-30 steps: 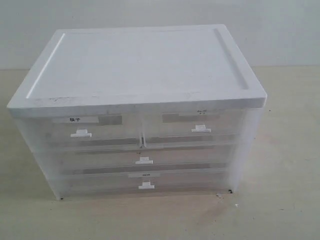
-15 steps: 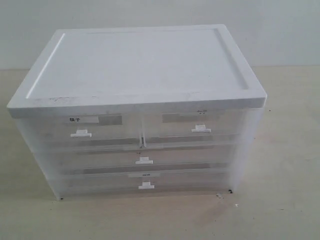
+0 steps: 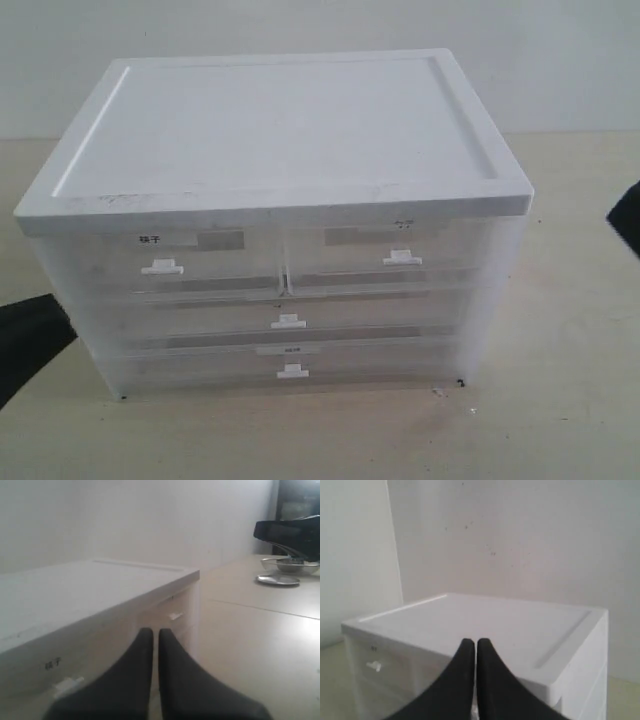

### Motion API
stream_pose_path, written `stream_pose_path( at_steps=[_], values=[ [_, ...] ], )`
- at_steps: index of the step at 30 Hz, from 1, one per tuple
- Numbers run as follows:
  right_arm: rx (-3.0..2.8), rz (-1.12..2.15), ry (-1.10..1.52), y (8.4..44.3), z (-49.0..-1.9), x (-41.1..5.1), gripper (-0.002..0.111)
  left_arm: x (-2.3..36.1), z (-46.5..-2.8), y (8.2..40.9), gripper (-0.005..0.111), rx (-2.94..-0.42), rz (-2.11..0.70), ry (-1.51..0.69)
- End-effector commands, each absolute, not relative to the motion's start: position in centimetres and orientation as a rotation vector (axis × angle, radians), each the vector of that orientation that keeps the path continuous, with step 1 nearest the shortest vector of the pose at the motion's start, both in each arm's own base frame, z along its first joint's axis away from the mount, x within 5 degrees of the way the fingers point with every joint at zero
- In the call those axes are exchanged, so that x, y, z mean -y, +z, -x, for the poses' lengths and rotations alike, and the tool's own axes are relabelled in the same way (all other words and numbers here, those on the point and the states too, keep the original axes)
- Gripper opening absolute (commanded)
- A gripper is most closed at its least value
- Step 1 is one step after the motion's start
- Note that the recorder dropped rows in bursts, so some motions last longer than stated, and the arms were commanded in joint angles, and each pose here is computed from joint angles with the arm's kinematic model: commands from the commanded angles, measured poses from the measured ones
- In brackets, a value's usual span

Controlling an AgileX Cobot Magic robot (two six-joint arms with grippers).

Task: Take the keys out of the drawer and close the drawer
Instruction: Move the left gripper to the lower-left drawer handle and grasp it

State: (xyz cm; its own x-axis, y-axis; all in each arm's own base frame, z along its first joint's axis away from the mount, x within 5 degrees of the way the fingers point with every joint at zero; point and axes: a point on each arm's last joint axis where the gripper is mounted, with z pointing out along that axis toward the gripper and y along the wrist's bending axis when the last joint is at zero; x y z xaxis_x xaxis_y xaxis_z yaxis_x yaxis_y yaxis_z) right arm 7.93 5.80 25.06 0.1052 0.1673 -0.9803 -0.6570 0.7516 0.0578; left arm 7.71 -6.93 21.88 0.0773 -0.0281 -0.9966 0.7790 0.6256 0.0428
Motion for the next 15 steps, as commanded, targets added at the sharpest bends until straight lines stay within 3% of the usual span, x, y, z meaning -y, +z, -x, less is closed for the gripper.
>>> stream_pose_path(
  at_steps=[1, 8, 15],
  values=[
    [-1.436, 0.555, 0.658, 23.7, -9.9, -6.4, 0.000, 7.1, -8.9, 21.0, 0.004, -1.400, -0.765, -0.711],
    [-1.525, 0.640, 0.690, 21.4, -12.1, -6.8, 0.000, 7.5, -10.9, 18.6, 0.004, -1.484, -0.839, -0.741],
    [-1.546, 0.672, 0.685, 20.0, -13.6, -6.9, 0.000, 10.6, -12.2, 15.9, 0.004, -1.469, -1.029, -0.749]
  ],
)
